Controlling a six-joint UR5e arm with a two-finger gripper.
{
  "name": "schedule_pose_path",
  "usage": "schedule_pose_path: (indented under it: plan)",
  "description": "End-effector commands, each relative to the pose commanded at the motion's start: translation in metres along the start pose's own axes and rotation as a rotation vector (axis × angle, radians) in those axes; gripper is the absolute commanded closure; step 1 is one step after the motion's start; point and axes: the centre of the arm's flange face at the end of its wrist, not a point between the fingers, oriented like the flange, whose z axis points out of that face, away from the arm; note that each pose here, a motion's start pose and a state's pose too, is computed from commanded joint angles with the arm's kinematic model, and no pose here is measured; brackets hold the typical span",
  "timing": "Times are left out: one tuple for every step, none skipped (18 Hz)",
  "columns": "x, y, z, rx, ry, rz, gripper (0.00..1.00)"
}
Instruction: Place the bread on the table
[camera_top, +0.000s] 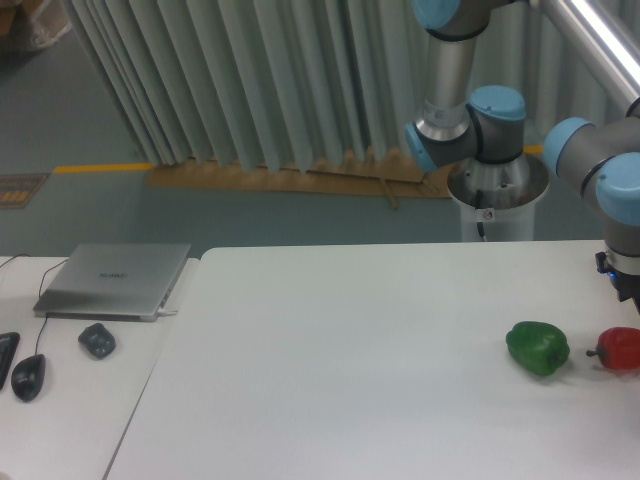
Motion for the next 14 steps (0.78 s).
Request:
schedule_pose_path:
  plan:
    - [-0.001, 0.002, 0.000, 0.001, -0.011, -0.006, 0.00]
    - [-0.002, 0.005, 0.000, 0.001, -0.016, -0.009, 0.00]
    - [-0.002, 0.007, 0.001, 0.002, -0.016, -0.013, 0.00]
    - [-0.003, 0.007, 0.001, 0.013, -0.018, -0.017, 0.00]
    - [-0.003, 0.008, 0.001, 0.031, -0.018, -0.026, 0.00]
    - [-0.004, 0.012, 0.002, 0.060, -0.017, -0.039, 0.00]
    - [-0.005, 0.019, 0.003, 0.088, -0.019, -0.050, 0.00]
    - [-0.006, 0.022, 0.004, 0.113, -0.020, -0.054, 0.00]
    - [-0.006, 0.023, 0.003, 0.126, -0.022, -0.057, 0.00]
    - [-0.006, 0.024, 0.002, 0.128, -0.025, -0.059, 0.00]
    - [-0.007, 0.025, 0.002, 0.126, -0.029, -0.061, 0.00]
    - [-0.007, 0.027, 0.002, 0.121, -0.035, -0.061, 0.00]
    - [-0.008, 0.031, 0.003, 0.119, -0.036, -0.055, 0.00]
    - [-0.008, 0.032, 0.001, 0.115, -0.038, -0.042, 0.00]
